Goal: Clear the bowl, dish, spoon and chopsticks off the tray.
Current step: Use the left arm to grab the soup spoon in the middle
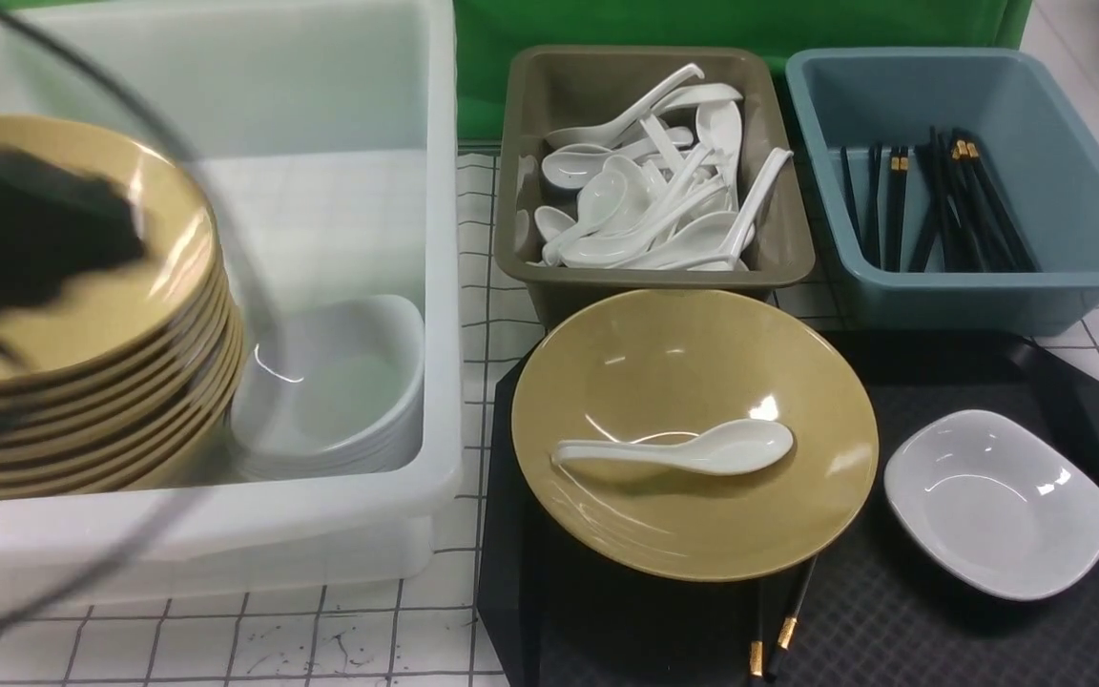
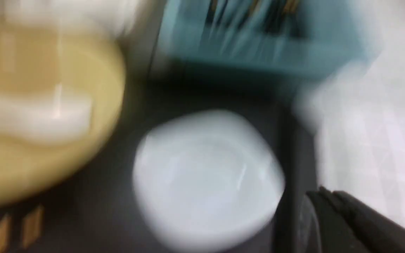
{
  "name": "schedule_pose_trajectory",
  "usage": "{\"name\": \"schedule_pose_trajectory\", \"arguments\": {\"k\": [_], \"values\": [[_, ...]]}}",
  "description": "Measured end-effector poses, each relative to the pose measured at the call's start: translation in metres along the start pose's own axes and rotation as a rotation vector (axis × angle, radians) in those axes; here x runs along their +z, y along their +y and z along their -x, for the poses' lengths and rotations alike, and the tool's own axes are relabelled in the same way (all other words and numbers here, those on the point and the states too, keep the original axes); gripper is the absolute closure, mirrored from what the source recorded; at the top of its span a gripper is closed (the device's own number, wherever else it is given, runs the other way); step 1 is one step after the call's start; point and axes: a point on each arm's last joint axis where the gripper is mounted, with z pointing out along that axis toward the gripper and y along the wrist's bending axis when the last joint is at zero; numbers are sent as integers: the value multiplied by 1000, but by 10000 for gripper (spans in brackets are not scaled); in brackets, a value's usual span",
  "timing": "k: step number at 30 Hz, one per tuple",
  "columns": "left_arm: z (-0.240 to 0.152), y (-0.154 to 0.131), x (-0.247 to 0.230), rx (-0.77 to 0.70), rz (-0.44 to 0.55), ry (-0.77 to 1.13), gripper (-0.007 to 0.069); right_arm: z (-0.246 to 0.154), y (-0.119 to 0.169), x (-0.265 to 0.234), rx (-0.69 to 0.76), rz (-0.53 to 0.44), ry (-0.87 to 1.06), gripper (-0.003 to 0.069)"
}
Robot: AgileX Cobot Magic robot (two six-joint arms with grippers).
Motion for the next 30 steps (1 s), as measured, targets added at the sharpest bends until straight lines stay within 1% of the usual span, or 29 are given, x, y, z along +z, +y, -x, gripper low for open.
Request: {"name": "schedule_pose_trajectory", "arguments": {"k": [1,2,5,6,7,11,12,13,15,17,18,19,21,22,23,24,25,28,30], "values": [[1,-8,10,37,-46,53,636,-2,3,6,-16,32,47,613],[2,-21,22,77,-112,120,636,-3,6,11,-29,68,86,613],[7,-55,52,169,-293,257,636,-7,15,24,-56,153,106,613],[7,-56,54,182,-298,264,636,-7,15,24,-51,155,104,613],[12,-71,69,225,-375,308,636,-9,18,28,-67,172,77,613],[28,-100,105,373,-473,358,630,-13,23,33,-52,199,45,612],[31,-106,113,406,-482,366,626,-13,24,33,-52,206,42,612],[33,-117,126,469,-491,390,611,-13,26,33,-51,218,39,612],[34,-128,142,559,-485,414,575,-13,29,33,-55,231,33,612],[31,-139,163,682,-466,455,490,-12,30,33,-62,239,23,612],[30,-141,169,715,-458,464,461,-12,31,33,-63,238,19,612],[27,-144,184,784,-438,483,398,-11,31,33,-69,241,11,612],[19,-146,207,854,-422,512,285,-11,32,33,-72,244,9,612],[19,-146,207,854,-422,512,276,-11,32,33,-72,244,9,612],[16,-145,213,879,-418,518,250,-11,32,33,-73,244,9,612],[8,-145,227,918,-411,540,200,-11,32,33,-73,245,9,612],[2,-144,236,948,-412,554,176,-11,32,33,-73,245,9,612],[-14,-142,257,1030,-427,602,160,-11,32,33,-72,245,9,610],[-22,-142,265,1061,-439,620,197,-11,32,33,-71,245,9,610]]}}
